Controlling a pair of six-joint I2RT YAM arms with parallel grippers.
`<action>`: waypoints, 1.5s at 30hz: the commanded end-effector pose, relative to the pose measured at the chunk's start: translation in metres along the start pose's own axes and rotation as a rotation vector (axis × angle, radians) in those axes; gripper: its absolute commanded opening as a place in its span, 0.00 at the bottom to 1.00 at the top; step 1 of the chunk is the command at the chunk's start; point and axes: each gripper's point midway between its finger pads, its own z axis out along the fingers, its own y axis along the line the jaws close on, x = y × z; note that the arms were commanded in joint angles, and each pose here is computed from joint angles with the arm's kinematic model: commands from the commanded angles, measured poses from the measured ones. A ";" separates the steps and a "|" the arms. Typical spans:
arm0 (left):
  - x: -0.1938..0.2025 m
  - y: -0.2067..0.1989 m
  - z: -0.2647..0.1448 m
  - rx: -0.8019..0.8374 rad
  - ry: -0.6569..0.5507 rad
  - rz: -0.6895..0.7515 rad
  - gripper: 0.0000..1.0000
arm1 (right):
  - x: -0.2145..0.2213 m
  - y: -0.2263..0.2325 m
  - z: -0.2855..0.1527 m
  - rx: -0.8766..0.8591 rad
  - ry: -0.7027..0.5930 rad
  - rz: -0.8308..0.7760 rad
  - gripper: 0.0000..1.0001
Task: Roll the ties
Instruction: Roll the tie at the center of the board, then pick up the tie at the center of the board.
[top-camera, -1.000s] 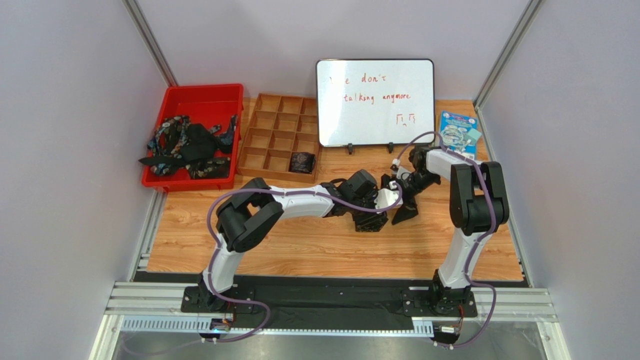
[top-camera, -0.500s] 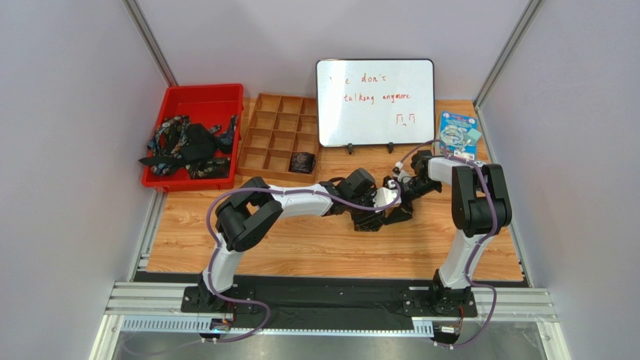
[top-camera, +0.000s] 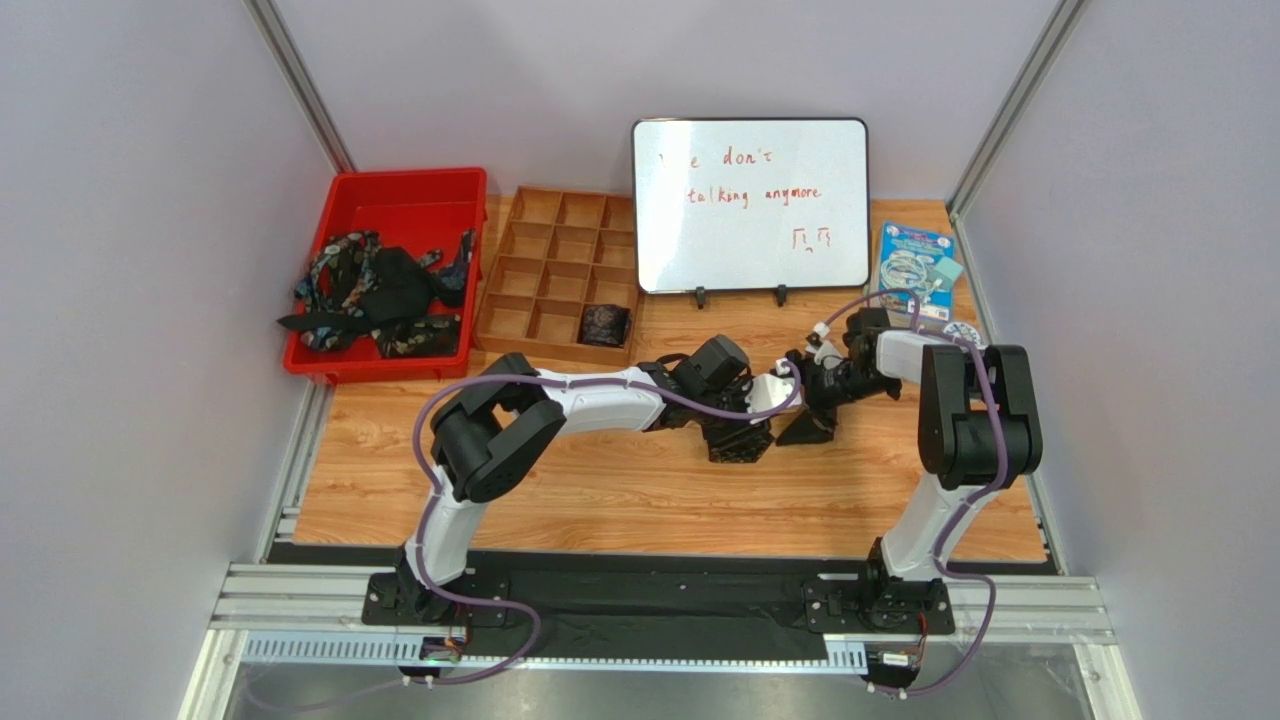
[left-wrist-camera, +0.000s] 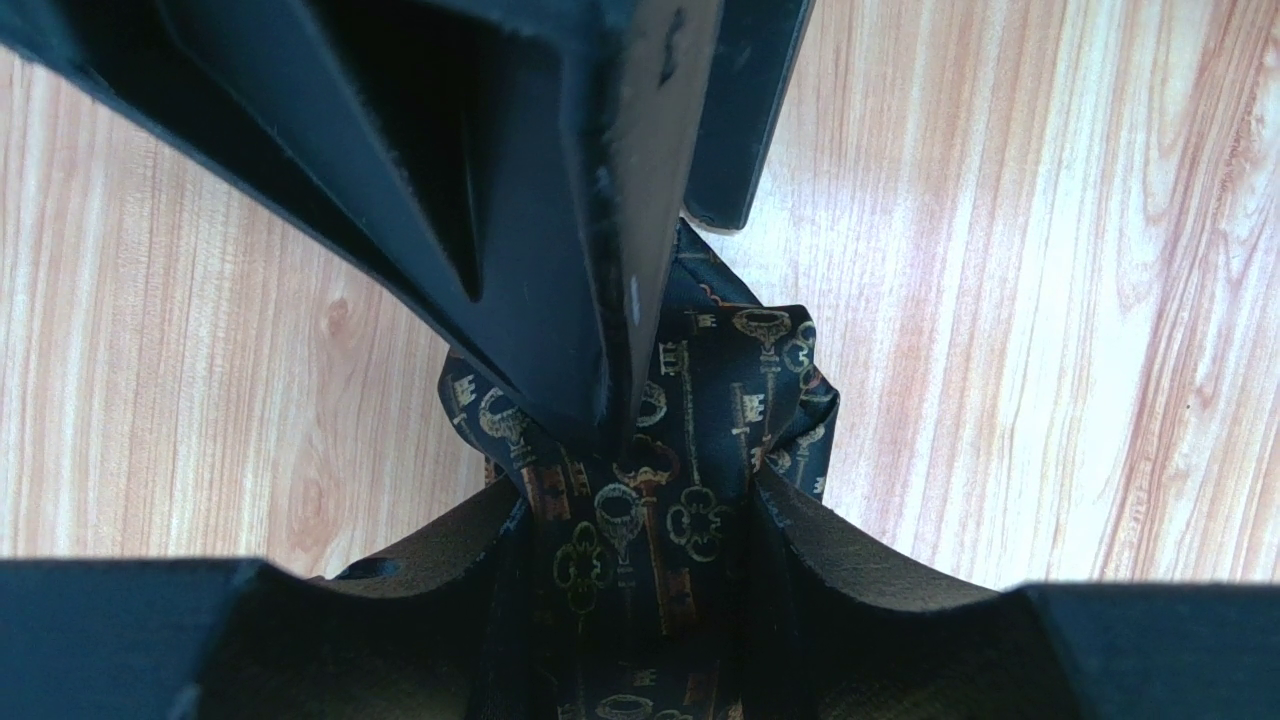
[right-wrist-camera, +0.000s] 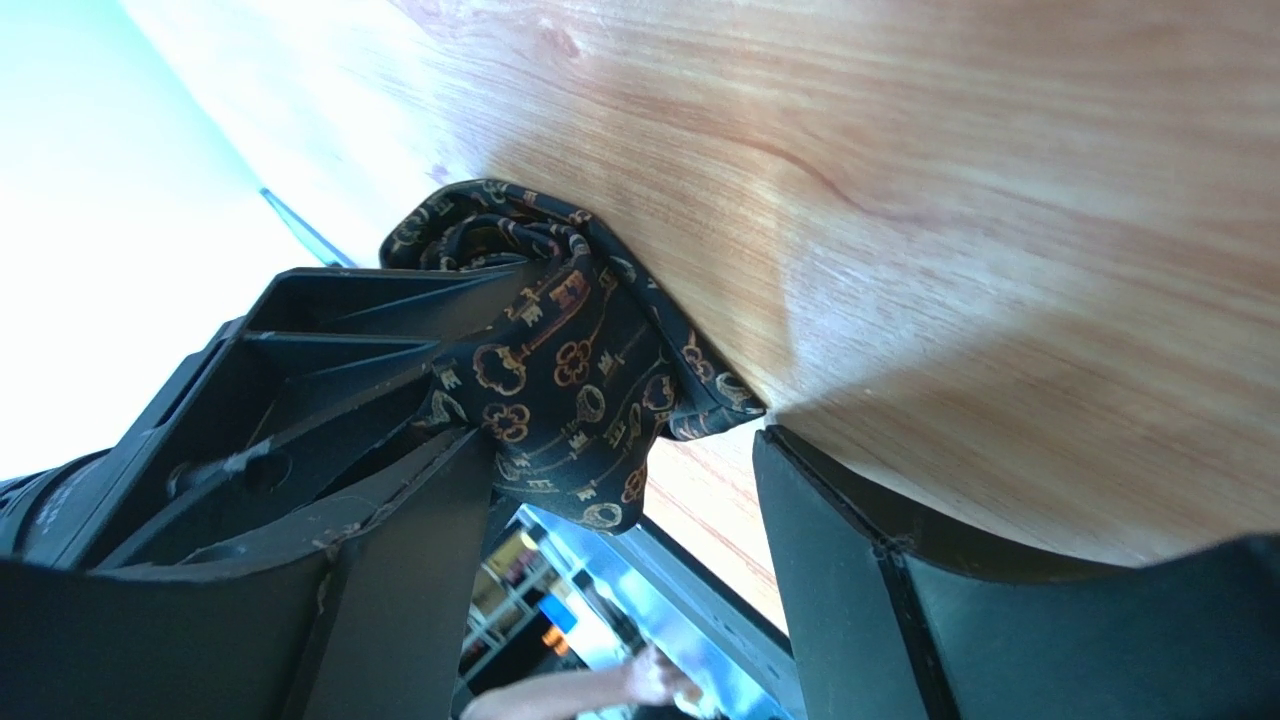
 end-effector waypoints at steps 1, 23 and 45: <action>0.108 -0.033 0.007 0.092 0.316 -0.094 0.20 | -0.031 -0.010 0.008 0.028 -0.142 -0.129 0.71; 0.108 -0.030 0.006 0.086 0.311 -0.122 0.22 | -0.007 -0.001 0.029 0.040 -0.050 -0.178 0.00; -0.016 -0.008 -0.170 -0.013 -0.176 -0.293 0.96 | -0.016 0.095 -0.011 -0.001 -0.187 -0.223 0.00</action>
